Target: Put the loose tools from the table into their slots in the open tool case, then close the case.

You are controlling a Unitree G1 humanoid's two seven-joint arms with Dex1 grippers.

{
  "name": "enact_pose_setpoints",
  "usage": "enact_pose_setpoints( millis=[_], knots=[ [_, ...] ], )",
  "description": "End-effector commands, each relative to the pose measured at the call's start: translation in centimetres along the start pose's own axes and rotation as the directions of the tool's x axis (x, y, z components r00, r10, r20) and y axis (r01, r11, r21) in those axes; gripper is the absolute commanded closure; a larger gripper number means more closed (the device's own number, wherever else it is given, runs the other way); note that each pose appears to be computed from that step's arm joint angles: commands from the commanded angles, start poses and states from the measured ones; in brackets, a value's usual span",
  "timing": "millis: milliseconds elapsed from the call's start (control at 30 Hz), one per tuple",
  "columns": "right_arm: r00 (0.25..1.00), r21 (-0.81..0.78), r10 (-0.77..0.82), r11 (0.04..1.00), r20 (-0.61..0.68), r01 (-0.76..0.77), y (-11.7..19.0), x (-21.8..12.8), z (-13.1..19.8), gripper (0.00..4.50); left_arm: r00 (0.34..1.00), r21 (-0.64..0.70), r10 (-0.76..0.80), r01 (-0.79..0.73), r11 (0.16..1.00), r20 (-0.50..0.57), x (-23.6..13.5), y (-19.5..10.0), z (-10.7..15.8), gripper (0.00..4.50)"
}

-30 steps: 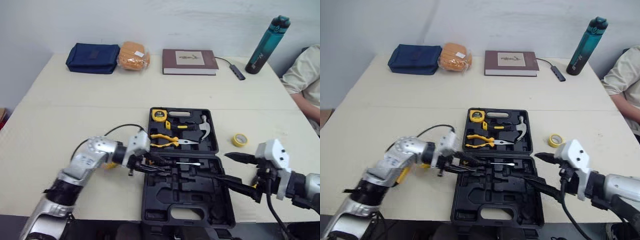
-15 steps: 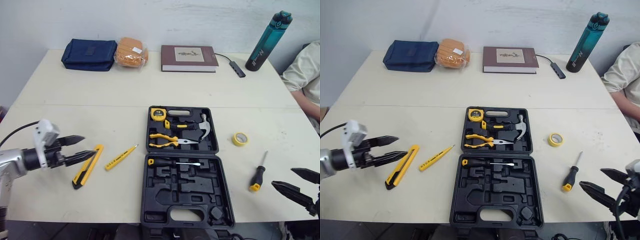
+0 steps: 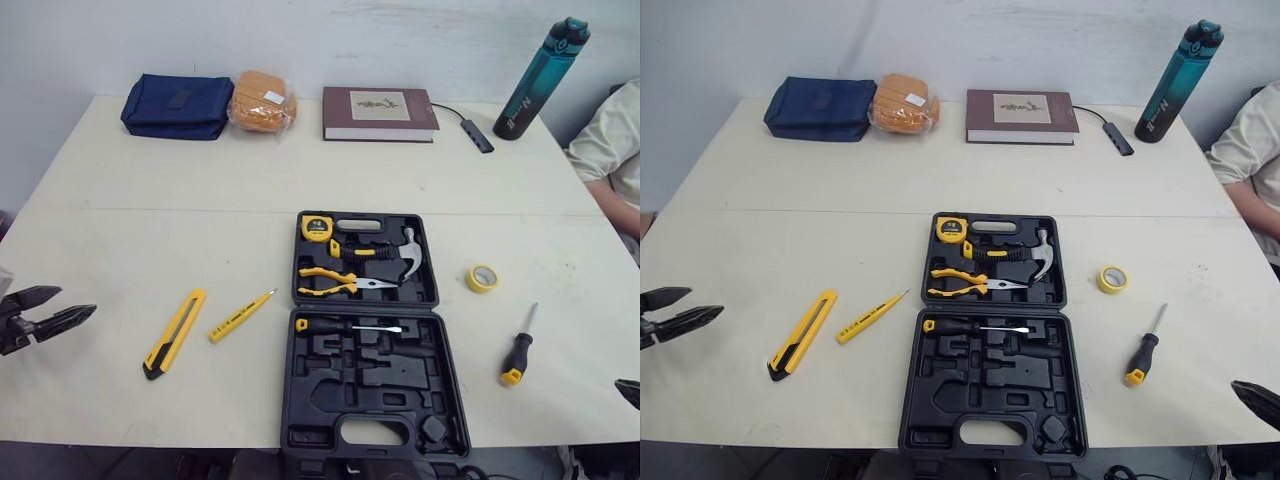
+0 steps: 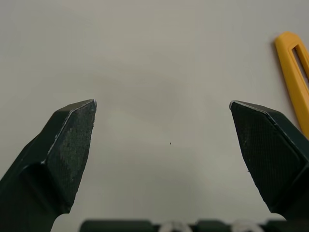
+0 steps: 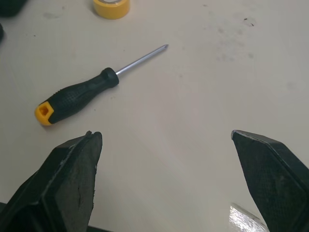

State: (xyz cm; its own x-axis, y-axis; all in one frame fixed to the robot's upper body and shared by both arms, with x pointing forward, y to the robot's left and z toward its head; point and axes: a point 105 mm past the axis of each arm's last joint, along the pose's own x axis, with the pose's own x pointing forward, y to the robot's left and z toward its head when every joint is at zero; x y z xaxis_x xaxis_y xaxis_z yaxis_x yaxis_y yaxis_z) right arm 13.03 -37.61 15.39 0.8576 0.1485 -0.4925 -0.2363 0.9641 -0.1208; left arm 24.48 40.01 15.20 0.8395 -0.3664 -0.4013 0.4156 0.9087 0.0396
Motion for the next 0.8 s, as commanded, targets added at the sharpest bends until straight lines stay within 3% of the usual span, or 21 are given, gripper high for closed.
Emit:
enact_pose_setpoints(
  millis=[33, 200, 400, 633, 800],
  knots=[
    [0.999, -0.007, -0.018, 1.000, 0.049, 0.018, 0.3, 0.0, 0.8, 0.00, 0.999, 0.056, -0.041, 0.040, 0.998, 0.020, 0.5, -0.6, 1.3, 0.04],
    [0.994, -0.004, 0.046, 0.999, 0.101, -0.046, 3.6, 1.6, 1.8, 0.00, 0.986, 0.086, -0.161, 0.157, 0.984, 0.042, 2.0, -2.9, 2.8, 0.04],
    [0.983, 0.018, 0.073, 0.997, 0.171, -0.077, 8.0, 3.3, 3.2, 0.00, 0.920, 0.164, -0.386, 0.371, 0.914, 0.071, 4.4, -8.4, 6.3, 0.04],
    [0.976, 0.121, -0.019, 0.993, 0.218, -0.007, 10.7, 5.0, 3.5, 0.00, 0.730, 0.271, -0.679, 0.640, 0.719, 0.077, 6.0, -16.8, 10.3, 0.04],
    [0.968, 0.191, -0.144, 0.976, 0.206, 0.105, 11.7, 6.0, 2.9, 0.00, 0.568, 0.336, -0.822, 0.768, 0.545, 0.036, 6.2, -21.6, 11.3, 0.04]
  ],
)
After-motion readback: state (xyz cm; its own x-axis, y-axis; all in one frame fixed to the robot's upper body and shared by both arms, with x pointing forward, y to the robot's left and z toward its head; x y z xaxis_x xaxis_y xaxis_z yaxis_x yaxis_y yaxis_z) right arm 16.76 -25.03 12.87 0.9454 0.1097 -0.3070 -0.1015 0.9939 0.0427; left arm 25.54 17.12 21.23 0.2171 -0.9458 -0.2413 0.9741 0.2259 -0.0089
